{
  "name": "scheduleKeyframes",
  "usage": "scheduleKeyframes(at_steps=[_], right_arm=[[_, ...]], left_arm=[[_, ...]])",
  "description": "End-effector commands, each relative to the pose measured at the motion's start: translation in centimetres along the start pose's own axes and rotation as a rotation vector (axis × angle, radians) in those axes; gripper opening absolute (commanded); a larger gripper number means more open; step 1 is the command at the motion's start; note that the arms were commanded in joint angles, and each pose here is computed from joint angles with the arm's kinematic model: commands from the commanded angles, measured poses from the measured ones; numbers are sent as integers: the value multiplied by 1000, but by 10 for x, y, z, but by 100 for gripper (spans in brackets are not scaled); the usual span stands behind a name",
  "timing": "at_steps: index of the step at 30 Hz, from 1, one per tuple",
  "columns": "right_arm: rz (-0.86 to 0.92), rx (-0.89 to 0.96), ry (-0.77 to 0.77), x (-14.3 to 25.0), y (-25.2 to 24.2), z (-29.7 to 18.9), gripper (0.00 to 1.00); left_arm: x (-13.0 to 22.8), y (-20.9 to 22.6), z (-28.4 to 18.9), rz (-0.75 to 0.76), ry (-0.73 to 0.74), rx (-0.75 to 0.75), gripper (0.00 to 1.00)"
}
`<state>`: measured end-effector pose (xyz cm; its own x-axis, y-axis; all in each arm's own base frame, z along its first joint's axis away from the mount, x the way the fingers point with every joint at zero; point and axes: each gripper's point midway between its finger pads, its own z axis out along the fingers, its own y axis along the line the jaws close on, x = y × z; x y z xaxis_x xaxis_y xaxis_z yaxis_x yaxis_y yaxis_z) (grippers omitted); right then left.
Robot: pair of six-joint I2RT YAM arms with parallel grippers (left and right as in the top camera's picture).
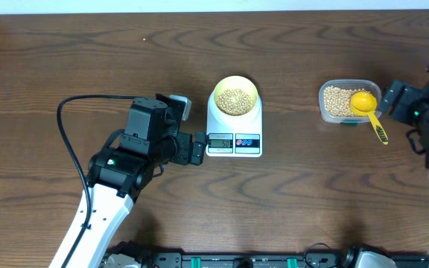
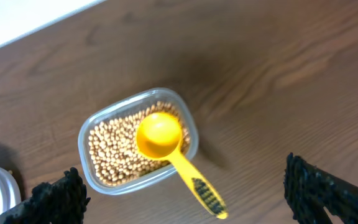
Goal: Scoop item into bowl and weigh 50g on scale
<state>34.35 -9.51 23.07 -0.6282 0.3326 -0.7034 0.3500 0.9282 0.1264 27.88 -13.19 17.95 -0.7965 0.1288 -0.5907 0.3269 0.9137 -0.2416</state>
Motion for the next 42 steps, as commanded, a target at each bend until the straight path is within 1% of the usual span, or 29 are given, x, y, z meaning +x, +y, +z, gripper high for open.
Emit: scheduleKeyframes(at_steps=[1,2,4,5,7,8,9,12,16,24,31,37,42], right_arm=[[-141,-31,-103,-18,2,-36,95],[-176,-48,-129,-20,5,-47,91],[-241,-105,-175,-22,16,-67,72],[-261,-128,-199,-22,20,-77,64],[-270,-146,-242,-23,25,-95,63],[-272,-145,-256,-22,25,-103,65],[-278,-137,-271,-21,24,-110,99],[-272,-100,-274,-13,18,-123,99],[-269,-95,-249,0,16,-131,99],[-255,-97,-122,31,12,-126,99],[-247,-97,-48,49,10,-125,99],[-242,-97,-6,59,9,-124,99],[-241,-98,-1,60,9,-124,99]], left_arm=[[0,1,0,17,-2,-6,98],[0,1,0,17,-2,-6,98],[0,1,0,17,-2,-6,98],[0,1,0,17,-2,-6,98],[0,1,0,17,-2,-6,98],[0,1,0,17,-2,-6,98],[0,1,0,17,-2,-6,98],[0,1,0,17,-2,-6,98],[0,1,0,17,-2,-6,98],[0,1,0,17,-2,-6,98],[0,1,0,17,-2,-6,98],[0,1,0,17,-2,-6,98],[0,1,0,17,-2,-6,98]])
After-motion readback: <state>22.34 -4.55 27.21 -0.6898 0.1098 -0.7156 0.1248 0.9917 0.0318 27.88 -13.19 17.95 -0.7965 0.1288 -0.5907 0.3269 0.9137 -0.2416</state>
